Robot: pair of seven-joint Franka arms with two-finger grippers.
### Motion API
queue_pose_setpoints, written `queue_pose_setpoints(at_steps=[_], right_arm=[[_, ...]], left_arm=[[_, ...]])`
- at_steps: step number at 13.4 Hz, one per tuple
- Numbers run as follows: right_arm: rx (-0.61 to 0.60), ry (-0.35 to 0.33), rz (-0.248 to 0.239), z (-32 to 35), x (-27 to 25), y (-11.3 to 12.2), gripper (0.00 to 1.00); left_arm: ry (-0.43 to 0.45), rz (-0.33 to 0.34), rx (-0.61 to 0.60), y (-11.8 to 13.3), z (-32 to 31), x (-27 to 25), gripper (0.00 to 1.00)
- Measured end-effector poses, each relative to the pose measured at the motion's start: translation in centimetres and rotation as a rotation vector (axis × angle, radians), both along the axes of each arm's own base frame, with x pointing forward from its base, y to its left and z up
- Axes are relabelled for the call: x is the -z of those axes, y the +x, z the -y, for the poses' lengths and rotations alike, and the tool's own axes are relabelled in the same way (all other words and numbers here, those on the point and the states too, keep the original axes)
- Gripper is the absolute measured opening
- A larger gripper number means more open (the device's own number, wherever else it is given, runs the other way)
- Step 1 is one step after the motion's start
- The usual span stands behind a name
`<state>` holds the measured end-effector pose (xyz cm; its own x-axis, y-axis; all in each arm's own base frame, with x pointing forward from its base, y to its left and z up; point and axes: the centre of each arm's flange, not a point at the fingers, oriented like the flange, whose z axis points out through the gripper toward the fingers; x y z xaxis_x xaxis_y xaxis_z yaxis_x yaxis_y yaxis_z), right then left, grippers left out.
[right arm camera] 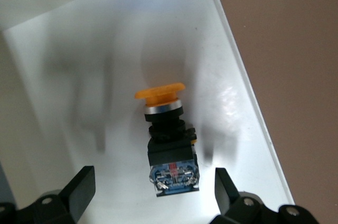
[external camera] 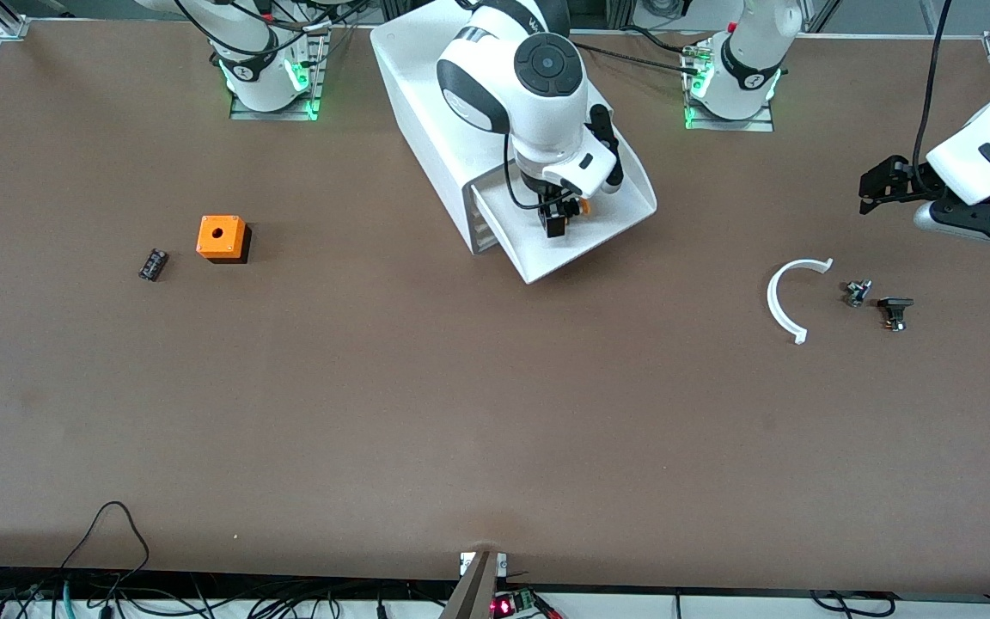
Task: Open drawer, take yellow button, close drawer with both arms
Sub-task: 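Grasp the orange-capped button inside the drawer with the right gripper, then carry the button toward the orange box while the left gripper approaches drawer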
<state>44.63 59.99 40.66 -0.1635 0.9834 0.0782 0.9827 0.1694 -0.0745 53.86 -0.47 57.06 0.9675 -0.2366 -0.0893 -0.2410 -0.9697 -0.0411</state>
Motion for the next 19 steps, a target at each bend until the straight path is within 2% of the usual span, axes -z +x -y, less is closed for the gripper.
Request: queue_pose_setpoints(at_steps=[4, 5, 6, 9, 10, 12, 13, 14, 16, 19], right_arm=[[-0.010, 0.002, 0.000, -0.4, 1.5, 0.1, 1.00], [-0.011, 0.001, -0.001, -0.5, 2.0, 0.1, 0.96], [-0.013, -0.001, -0.001, -0.6, 2.3, 0.1, 0.96], [-0.012, 0.007, 0.008, -0.7, 1.9, 0.2, 0.62], [-0.013, 0.008, 0.009, -0.7, 1.8, 0.2, 0.62], [-0.017, 0.010, 0.010, -1.0, 1.7, -0.1, 0.47], [-0.020, 0.011, 0.011, -1.1, 1.7, -0.2, 0.47], [-0.022, 0.012, 0.012, -1.2, 1.6, -0.3, 0.41], [-0.025, 0.012, 0.013, -1.4, 1.5, -0.5, 0.41], [-0.035, 0.006, 0.045, -1.4, 0.8, -0.5, 0.41]], left_arm=[[0.000, 0.000, 0.000, 0.0, 0.0, 0.0, 1.00], [0.000, 0.000, 0.000, 0.0, 0.0, 0.0, 1.00], [0.000, 0.000, 0.000, 0.0, 0.0, 0.0, 1.00], [0.000, 0.000, -0.001, 0.0, 0.0, 0.0, 1.00], [0.000, 0.000, -0.001, 0.0, -0.1, 0.0, 1.00], [0.000, 0.000, -0.003, 0.0, -0.2, 0.0, 1.00], [0.000, 0.000, -0.004, 0.0, -0.2, 0.0, 1.00], [0.000, 0.000, -0.006, 0.0, -0.3, 0.0, 1.00], [-0.001, 0.000, -0.014, 0.0, -0.8, 0.0, 1.00], [-0.002, 0.000, -0.027, 0.0, -1.6, 0.0, 1.00]])
